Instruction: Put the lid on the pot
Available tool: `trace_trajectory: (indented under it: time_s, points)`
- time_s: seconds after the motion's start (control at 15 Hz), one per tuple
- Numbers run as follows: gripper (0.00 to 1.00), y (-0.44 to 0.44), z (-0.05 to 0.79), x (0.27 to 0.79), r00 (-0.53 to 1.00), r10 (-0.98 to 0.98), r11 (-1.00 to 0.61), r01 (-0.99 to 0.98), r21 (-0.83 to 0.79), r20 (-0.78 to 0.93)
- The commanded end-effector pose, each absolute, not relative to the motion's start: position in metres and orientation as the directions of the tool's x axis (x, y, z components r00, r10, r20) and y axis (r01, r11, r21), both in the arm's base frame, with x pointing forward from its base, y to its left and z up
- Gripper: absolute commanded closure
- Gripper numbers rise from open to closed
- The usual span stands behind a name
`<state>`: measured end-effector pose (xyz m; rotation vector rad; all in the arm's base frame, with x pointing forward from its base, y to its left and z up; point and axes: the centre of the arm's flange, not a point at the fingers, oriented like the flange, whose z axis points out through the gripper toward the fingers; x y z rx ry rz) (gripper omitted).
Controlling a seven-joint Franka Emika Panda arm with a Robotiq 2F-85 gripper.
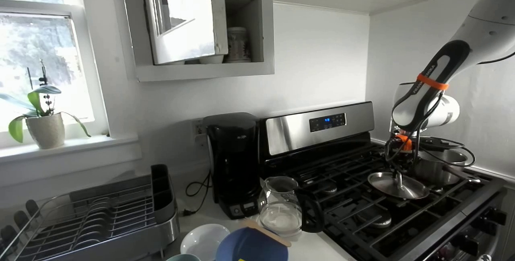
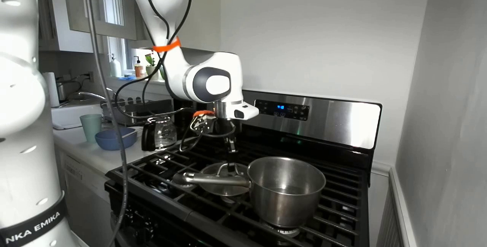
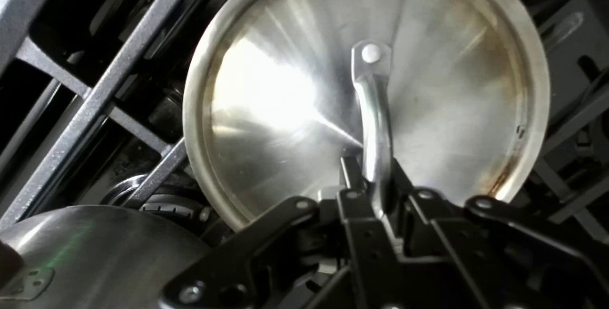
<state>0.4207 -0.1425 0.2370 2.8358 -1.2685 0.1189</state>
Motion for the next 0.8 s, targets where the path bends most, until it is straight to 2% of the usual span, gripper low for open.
trace_trajectory:
  time_s: [0.0,0.47,0.73]
  points:
    - [0.96,-0.135,0.281,0.403,0.653,-0.753,-0.658,-0.752,-0.047,0.082]
    - [0.96,-0.149,0.381,0.362,0.554,-0.830,-0.558,-0.821,-0.124,0.069]
    - [0.96,-0.189,0.422,0.345,0.412,-0.908,-0.417,-0.887,-0.199,0.070]
